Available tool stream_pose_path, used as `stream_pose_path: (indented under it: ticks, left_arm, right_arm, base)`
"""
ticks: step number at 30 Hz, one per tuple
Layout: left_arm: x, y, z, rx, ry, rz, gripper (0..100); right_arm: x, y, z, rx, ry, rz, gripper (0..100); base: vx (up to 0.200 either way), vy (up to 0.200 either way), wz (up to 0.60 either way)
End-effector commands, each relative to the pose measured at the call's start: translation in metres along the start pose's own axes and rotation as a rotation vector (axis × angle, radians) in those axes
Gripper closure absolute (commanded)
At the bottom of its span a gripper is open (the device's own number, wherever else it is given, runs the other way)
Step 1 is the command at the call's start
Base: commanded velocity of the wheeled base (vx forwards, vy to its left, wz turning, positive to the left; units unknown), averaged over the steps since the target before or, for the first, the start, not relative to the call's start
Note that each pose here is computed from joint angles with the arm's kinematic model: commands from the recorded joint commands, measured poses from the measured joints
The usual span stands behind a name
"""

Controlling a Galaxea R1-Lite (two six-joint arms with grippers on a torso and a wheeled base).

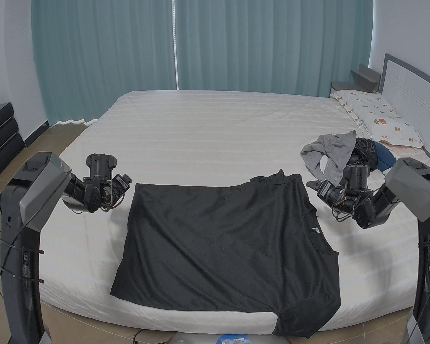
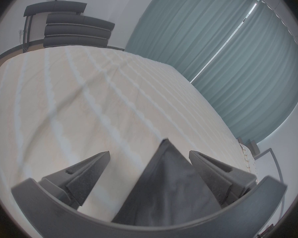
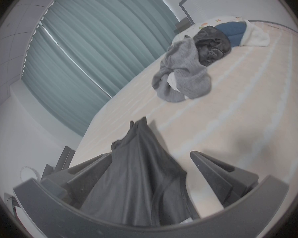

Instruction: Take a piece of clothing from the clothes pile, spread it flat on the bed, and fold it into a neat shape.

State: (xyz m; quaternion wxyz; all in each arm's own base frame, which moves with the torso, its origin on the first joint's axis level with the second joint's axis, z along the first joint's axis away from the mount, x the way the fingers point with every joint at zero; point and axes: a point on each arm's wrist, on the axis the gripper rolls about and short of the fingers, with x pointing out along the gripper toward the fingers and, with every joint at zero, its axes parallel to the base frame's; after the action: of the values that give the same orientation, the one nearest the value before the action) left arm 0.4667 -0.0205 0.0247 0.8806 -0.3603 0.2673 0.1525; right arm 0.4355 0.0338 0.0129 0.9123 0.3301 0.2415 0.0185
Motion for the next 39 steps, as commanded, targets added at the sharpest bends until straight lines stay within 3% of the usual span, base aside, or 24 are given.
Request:
stream_pose_path:
  ticks: [1,5,8,15,28,39]
  left_arm:
    - [-0.109,0.009,-0.029,-0.037,0.139,-0.092,0]
    - [-0.122,0.02,-0.044,-0.056,0.161,-0.092,0]
    - [-0.132,0.042,-0.064,-0.064,0.213,-0.078,0]
    - [-0.14,0.067,-0.086,-0.085,0.305,-0.099,0]
    - [-0.139,0.072,-0.09,-0.091,0.316,-0.12,0]
    - [-0.143,0.071,-0.094,-0.094,0.326,-0.115,0]
  right_arm:
    - [-0.129,0.028,-0.03,0.016,0.138,0.082,0]
    - [-0.146,0.028,-0.045,0.043,0.189,0.072,0]
    - [-0.154,0.017,-0.058,0.068,0.243,0.039,0]
    - [-0.153,0.0,-0.076,0.131,0.32,0.078,0]
    - [-0.152,-0.005,-0.075,0.184,0.288,0.094,0]
    - [-0.153,-0.005,-0.076,0.179,0.291,0.093,0]
  base:
    - [0.0,0.0,0.0]
    - [-0.05,0.0,0.0]
    - [-0.2,0.0,0.0]
    - [-0.2,0.0,0.0]
    - [-0.015,0.0,0.0]
    - [0.0,-0.2,0.0]
